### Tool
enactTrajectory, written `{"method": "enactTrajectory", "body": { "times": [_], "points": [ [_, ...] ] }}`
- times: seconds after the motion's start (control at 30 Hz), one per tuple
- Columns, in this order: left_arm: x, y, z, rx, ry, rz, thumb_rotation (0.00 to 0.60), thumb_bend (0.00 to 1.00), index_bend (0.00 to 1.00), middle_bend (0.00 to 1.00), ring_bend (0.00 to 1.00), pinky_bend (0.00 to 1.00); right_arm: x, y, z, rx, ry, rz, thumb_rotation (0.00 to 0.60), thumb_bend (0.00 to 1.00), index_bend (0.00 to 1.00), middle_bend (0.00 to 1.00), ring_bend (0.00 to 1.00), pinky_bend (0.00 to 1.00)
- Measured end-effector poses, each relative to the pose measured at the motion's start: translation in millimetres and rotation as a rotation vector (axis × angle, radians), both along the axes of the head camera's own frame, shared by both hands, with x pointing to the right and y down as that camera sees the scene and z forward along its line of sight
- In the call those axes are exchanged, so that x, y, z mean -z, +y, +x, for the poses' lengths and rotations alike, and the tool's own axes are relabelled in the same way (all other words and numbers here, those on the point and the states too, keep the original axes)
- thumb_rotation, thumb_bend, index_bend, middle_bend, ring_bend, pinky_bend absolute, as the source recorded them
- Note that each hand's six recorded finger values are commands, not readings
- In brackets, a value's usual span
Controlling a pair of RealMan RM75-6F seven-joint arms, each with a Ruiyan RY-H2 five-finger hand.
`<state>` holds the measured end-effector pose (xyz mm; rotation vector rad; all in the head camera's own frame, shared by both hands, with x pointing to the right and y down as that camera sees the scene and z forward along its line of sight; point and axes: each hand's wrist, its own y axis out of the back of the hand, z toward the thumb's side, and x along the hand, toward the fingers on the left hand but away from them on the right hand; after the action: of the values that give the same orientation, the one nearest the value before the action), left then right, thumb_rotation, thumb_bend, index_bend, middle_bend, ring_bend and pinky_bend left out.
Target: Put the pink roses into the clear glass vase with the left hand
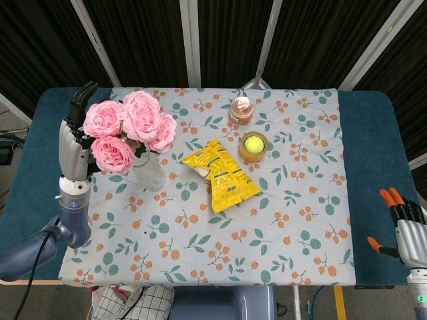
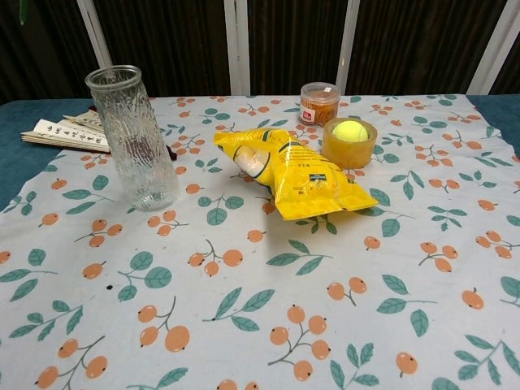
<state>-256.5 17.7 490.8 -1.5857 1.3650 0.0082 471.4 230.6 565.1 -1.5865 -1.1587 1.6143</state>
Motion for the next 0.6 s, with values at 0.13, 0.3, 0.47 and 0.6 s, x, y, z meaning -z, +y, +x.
{"method": "enactTrajectory", "body": {
  "times": [0.13,0.3,0.47,0.6],
  "points": [
    [-2,-5,3,-0.005,-0.034,0.037,0.6,0.51,0.52,0.51,0.08,0.09,0,0,1,-0.004,0.003,-0.001,0.6,0.22,0.11,0.02,0.02,0.0],
    [-13,-5,7,-0.017,-0.051,0.048,0.6,0.51,0.52,0.51,0.08,0.09,-2,0,3,-0.012,0.001,-0.006,0.6,0.22,0.11,0.02,0.02,0.0],
    [-27,-4,12,-0.027,-0.06,0.033,0.6,0.51,0.52,0.51,0.08,0.09,-5,-1,5,-0.016,0.01,-0.011,0.6,0.22,0.11,0.02,0.02,0.0],
    [-40,-6,12,-0.023,-0.08,0.014,0.6,0.51,0.52,0.51,0.08,0.09,-8,-1,5,-0.016,0.019,-0.012,0.6,0.22,0.11,0.02,0.02,0.0]
  ]
}}
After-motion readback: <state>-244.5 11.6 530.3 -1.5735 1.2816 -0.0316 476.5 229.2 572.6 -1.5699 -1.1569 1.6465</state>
